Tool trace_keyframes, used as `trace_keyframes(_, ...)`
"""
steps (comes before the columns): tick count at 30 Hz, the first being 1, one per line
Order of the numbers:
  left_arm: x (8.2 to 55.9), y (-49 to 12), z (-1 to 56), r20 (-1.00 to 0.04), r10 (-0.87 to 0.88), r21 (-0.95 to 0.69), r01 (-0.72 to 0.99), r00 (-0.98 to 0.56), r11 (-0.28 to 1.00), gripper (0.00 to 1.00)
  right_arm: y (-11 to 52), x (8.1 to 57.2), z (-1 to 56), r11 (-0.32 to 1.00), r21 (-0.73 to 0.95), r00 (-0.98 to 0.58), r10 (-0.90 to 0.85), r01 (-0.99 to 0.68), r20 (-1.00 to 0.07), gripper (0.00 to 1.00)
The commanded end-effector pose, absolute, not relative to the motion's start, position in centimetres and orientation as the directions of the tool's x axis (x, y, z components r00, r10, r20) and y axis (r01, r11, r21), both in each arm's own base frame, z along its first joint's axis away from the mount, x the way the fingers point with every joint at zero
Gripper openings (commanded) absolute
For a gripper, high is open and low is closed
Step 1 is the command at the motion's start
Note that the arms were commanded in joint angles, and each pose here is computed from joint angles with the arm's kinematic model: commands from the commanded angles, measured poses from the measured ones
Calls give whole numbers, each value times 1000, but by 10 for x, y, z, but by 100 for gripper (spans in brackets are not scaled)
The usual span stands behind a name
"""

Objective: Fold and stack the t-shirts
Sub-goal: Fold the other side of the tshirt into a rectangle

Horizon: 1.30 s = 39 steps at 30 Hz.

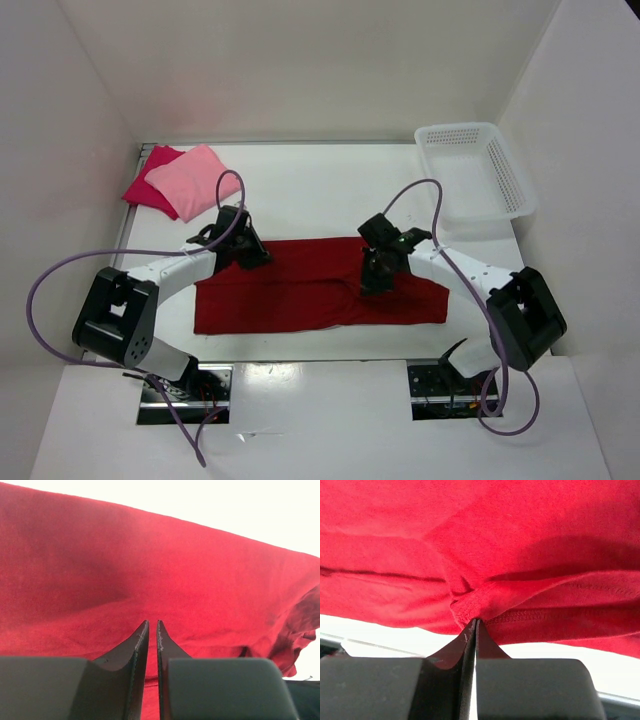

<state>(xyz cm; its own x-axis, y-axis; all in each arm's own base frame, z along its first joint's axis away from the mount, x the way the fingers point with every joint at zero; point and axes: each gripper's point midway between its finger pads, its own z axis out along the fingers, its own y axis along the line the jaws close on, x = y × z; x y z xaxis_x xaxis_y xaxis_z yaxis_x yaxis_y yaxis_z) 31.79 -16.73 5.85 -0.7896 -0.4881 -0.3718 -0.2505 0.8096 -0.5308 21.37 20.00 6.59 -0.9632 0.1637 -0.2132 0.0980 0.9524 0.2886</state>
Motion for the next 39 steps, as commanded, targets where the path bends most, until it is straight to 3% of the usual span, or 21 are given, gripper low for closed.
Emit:
trace_keyframes(1, 337, -173, 77, -407, -493, -565, -213, -769, 797, 17, 212, 191, 66, 919, 349, -963, 241, 184, -125, 4)
trace_keyframes(8, 346, -166, 84, -426, -497, -569, -203, -756, 796, 17, 241, 182, 80, 854, 479, -964, 260, 201, -58, 8)
trace_keyframes(9, 347, -166, 86, -425, -497, -569, -204, -757, 797, 17, 241, 182, 80, 854, 480, -964, 260, 201, -58, 12)
trace_keyframes(12, 355, -164, 96, -448, -492, -569, -186, -746, 801, 17, 233, 200, 98, 878, 455, -958, 242, 150, -151, 24)
trace_keyframes(14, 361, -165, 105, -469, -484, -572, -163, -739, 804, 17, 209, 221, 106, 904, 404, -941, 251, 143, -229, 24)
trace_keyframes(17, 368, -170, 108, -490, -448, -565, -119, -748, 817, 17, 156, 268, 120, 887, 420, -880, 346, 194, -325, 10)
trace_keyframes(18, 368, -174, 101, -481, -426, -550, -114, -766, 827, 17, 130, 283, 122, 872, 424, -849, 405, 247, -339, 1)
trace_keyframes(21, 375, -183, 91, -468, -381, -536, -87, -797, 840, 19, 99, 310, 122, 887, 383, -812, 413, 257, -412, 1)
trace_keyframes(23, 372, -200, 79, -450, -335, -528, -56, -828, 847, 19, 94, 318, 108, 901, 354, -823, 391, 251, -412, 10)
trace_keyframes(24, 369, -206, 77, -434, -320, -532, -47, -843, 845, 19, 90, 321, 104, 902, 347, -824, 393, 257, -409, 18)
trace_keyframes(25, 367, -213, 76, -427, -305, -536, -33, -851, 843, 19, 90, 323, 100, 908, 338, -830, 378, 247, -410, 35)
trace_keyframes(28, 359, -242, 79, -427, -241, -556, 43, -872, 830, 19, 87, 332, 97, 903, 339, -818, 395, 264, -418, 49)
trace_keyframes(31, 343, -274, 88, -426, -180, -580, 115, -887, 806, 20, 85, 336, 92, 891, 349, -807, 424, 290, -411, 52)
trace_keyframes(35, 300, -328, 111, -474, -23, -577, 291, -880, 763, 34, 72, 344, 92, 889, 323, -783, 443, 324, -437, 52)
trace_keyframes(39, 267, -353, 104, -469, 73, -561, 361, -880, 745, 47, 65, 352, 90, 888, 306, -773, 451, 342, -445, 49)
